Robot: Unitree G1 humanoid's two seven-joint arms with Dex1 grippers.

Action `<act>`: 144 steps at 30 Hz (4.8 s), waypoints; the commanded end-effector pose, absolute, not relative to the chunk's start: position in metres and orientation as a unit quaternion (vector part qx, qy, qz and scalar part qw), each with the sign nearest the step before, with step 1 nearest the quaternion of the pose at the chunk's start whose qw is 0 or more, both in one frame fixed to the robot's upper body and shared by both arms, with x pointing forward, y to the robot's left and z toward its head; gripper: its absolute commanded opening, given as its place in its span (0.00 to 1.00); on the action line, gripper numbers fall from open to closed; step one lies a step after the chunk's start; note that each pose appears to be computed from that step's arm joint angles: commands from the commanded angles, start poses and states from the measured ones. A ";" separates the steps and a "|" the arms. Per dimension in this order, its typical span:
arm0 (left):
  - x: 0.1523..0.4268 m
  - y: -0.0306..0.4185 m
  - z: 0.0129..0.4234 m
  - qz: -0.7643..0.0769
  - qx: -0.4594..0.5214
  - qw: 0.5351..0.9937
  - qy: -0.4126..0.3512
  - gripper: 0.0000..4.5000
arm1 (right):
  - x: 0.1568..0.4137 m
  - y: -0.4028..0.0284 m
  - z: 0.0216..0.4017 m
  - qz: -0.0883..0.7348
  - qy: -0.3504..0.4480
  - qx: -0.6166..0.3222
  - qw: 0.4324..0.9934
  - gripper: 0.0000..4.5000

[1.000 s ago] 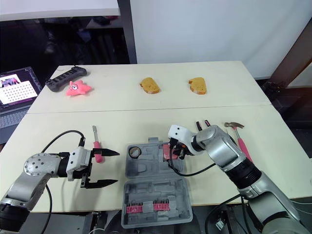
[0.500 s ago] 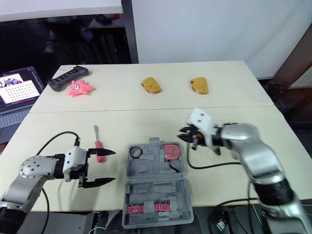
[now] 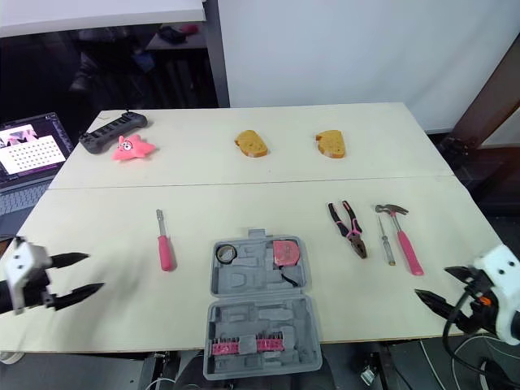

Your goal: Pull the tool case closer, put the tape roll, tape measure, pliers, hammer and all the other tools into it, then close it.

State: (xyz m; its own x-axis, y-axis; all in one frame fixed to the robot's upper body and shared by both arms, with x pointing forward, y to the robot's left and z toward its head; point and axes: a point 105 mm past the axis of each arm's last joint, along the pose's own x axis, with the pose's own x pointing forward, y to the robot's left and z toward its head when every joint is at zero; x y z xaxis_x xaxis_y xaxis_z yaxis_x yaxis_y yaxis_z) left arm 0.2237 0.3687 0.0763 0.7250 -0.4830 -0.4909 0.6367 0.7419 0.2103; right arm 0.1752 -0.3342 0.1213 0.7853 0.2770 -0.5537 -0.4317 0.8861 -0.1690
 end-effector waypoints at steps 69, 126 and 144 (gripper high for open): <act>0.216 0.135 0.104 -0.597 0.201 0.777 0.017 1.00 | 0.322 -0.239 0.048 0.006 0.375 -0.001 0.927 0.57; 0.221 0.211 0.087 -0.542 0.219 0.805 0.097 1.00 | 0.263 -0.043 0.126 0.475 0.352 -0.471 0.655 0.22; 0.220 0.208 0.088 -0.543 0.217 0.806 0.092 1.00 | 0.266 -0.026 0.103 0.486 0.365 -0.460 0.647 0.22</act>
